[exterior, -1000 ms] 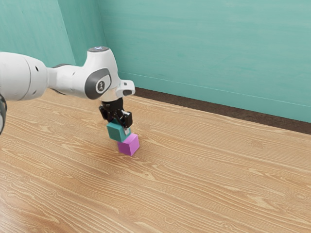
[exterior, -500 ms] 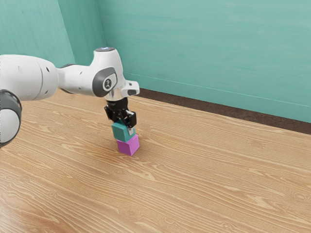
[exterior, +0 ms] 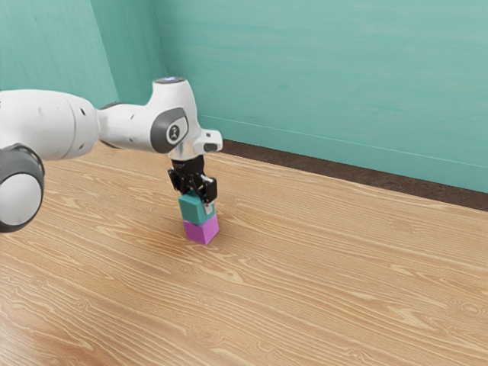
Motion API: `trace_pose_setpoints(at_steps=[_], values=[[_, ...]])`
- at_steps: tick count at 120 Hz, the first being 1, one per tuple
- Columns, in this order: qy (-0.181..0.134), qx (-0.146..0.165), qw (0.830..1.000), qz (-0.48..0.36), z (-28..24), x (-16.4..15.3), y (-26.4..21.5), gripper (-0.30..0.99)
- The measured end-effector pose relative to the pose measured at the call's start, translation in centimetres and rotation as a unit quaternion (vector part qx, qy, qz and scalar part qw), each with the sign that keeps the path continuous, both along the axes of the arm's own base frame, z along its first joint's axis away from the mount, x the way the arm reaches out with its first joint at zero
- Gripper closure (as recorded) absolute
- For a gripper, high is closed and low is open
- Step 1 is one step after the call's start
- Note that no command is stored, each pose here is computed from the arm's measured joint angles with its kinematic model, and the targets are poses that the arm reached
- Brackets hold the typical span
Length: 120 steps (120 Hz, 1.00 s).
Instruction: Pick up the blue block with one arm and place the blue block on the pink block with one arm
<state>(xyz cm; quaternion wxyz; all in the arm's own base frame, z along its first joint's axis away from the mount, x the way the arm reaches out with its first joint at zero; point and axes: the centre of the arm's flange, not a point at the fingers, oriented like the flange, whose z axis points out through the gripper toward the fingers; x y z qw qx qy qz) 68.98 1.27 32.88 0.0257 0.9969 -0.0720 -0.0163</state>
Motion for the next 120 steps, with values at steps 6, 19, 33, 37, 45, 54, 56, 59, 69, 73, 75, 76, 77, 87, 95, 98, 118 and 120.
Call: trace_pose_setpoints(at_steps=[6, 19, 33, 37, 45, 54, 56, 59, 69, 73, 75, 76, 77, 87, 95, 98, 118, 120], values=[[-0.001, 0.000, 1.000, -0.001, 0.0, 0.1, 0.0, 0.30], [-0.004, 0.000, 1.000, -0.003, 0.2, 0.5, 0.0, 0.30], [-0.002, 0.000, 1.000, -0.005, -0.2, 0.7, 0.0, 0.30], [-0.001, 0.000, 1.000, -0.006, -0.4, 0.8, 0.0, 0.30], [-0.001, 0.000, 1.000, -0.007, -0.6, 0.9, -0.1, 0.28], [0.000, -0.001, 1.000, -0.008, -0.6, 0.9, -0.1, 0.27], [0.000, -0.001, 1.000, -0.008, -0.5, 0.9, -0.1, 0.28], [0.000, -0.001, 1.000, -0.008, -0.5, 0.9, -0.1, 0.28], [0.001, -0.001, 1.000, -0.009, -0.4, 0.9, -0.1, 0.28], [0.001, -0.002, 1.000, -0.010, -0.4, 0.9, -0.1, 0.25], [0.002, -0.003, 1.000, -0.009, -0.4, 0.9, -0.1, 0.24], [0.002, -0.003, 1.000, -0.009, -0.4, 0.9, 0.0, 0.23], [0.003, -0.003, 1.000, -0.009, -0.5, 0.8, 0.0, 0.22], [0.006, -0.006, 1.000, -0.008, -0.6, 0.8, 0.1, 0.15], [0.008, -0.007, 1.000, -0.009, -0.8, 0.8, 0.2, 0.11], [0.008, -0.008, 1.000, -0.009, -0.8, 0.7, 0.2, 0.10], [0.006, -0.009, 1.000, -0.011, -0.5, 0.9, 0.2, 0.04], [0.005, -0.009, 1.000, -0.011, -0.4, 0.9, 0.1, 0.04]])
